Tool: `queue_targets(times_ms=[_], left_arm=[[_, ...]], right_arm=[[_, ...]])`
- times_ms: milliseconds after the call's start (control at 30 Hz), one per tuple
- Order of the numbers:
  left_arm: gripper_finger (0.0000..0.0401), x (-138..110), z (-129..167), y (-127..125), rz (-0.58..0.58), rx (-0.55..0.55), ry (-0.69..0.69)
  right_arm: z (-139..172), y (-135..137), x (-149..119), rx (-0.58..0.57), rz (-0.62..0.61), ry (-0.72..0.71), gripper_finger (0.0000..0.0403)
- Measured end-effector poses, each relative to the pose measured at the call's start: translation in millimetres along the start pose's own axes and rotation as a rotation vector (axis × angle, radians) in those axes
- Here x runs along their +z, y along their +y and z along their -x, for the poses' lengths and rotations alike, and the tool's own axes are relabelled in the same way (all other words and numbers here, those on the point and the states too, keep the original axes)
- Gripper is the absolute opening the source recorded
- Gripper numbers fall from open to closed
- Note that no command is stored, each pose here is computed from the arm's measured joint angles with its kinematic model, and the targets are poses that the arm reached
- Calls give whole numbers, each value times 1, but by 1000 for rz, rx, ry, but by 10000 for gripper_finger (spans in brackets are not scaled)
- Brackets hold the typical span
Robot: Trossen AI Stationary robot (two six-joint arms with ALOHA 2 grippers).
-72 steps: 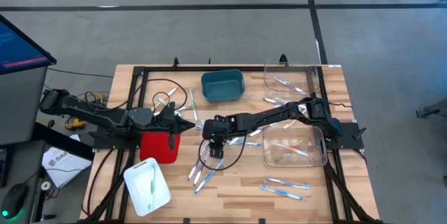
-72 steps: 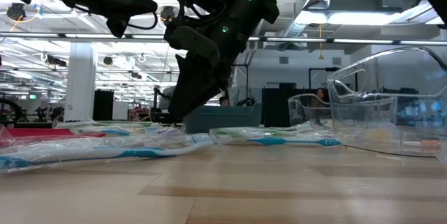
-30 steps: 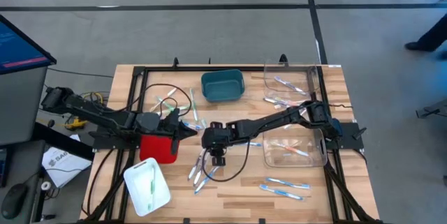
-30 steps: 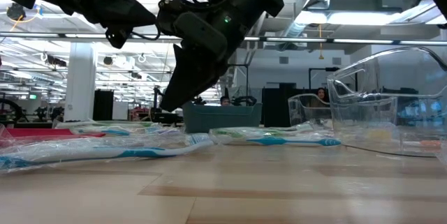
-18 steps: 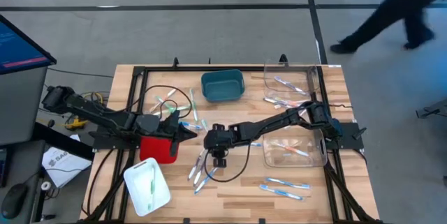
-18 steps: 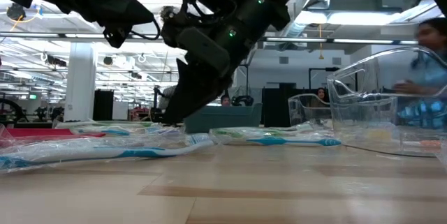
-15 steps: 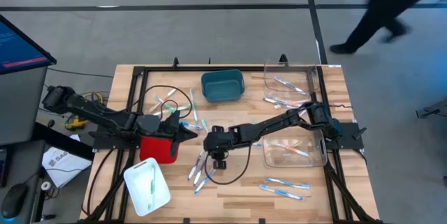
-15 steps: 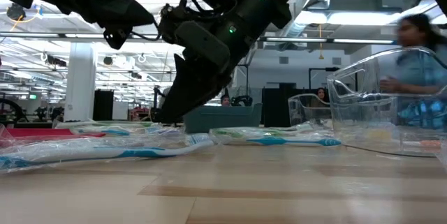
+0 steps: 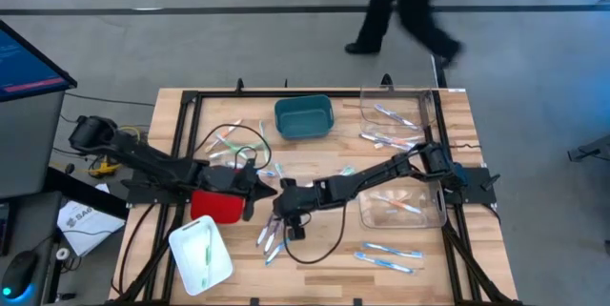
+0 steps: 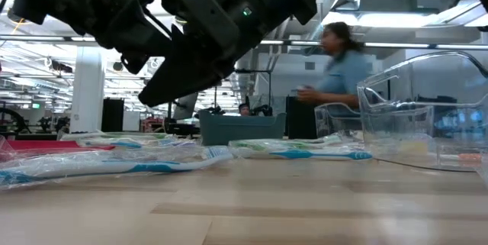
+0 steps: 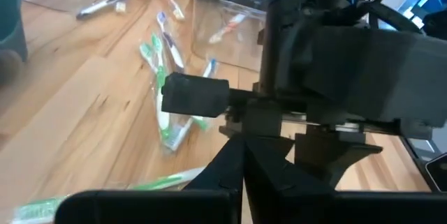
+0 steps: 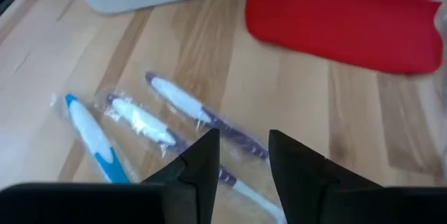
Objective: Pick & Place Toothbrushes
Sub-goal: Put the purple toothbrush into the top transparent bin
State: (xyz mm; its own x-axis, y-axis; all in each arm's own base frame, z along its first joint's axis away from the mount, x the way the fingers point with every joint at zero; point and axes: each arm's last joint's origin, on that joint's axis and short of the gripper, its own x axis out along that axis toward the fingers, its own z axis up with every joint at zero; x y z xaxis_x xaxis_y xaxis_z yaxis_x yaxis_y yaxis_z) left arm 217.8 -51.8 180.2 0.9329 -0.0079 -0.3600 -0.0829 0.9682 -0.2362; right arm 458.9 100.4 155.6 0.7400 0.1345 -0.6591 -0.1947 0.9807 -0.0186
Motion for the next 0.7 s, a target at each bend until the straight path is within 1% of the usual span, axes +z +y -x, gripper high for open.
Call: queue_targets(times_ms=[100,167,233,300,367,600,700], left_arm=[[1,-2,-3,0,0,4,10],[1,-2,-3,0,1,4,9],[1,-2,-2,0,2,2,3],[1,-1,-2,0,4,0,-4],[1,-1,-2,0,4,0,-2],[1,0,-1,-1,5,-22,1],[1,0,-1,-1,3,-26,2]], right_arm=[[-1,3,-4,5,7,32,117],[-8,3,-10,6,38,53,117],[-13,3,-20,11,119,104,117],[-19,5,-24,18,211,109,117],[-22,5,-27,23,271,122,117],[-22,6,-26,26,307,109,117],[-22,6,-25,24,305,96,117]])
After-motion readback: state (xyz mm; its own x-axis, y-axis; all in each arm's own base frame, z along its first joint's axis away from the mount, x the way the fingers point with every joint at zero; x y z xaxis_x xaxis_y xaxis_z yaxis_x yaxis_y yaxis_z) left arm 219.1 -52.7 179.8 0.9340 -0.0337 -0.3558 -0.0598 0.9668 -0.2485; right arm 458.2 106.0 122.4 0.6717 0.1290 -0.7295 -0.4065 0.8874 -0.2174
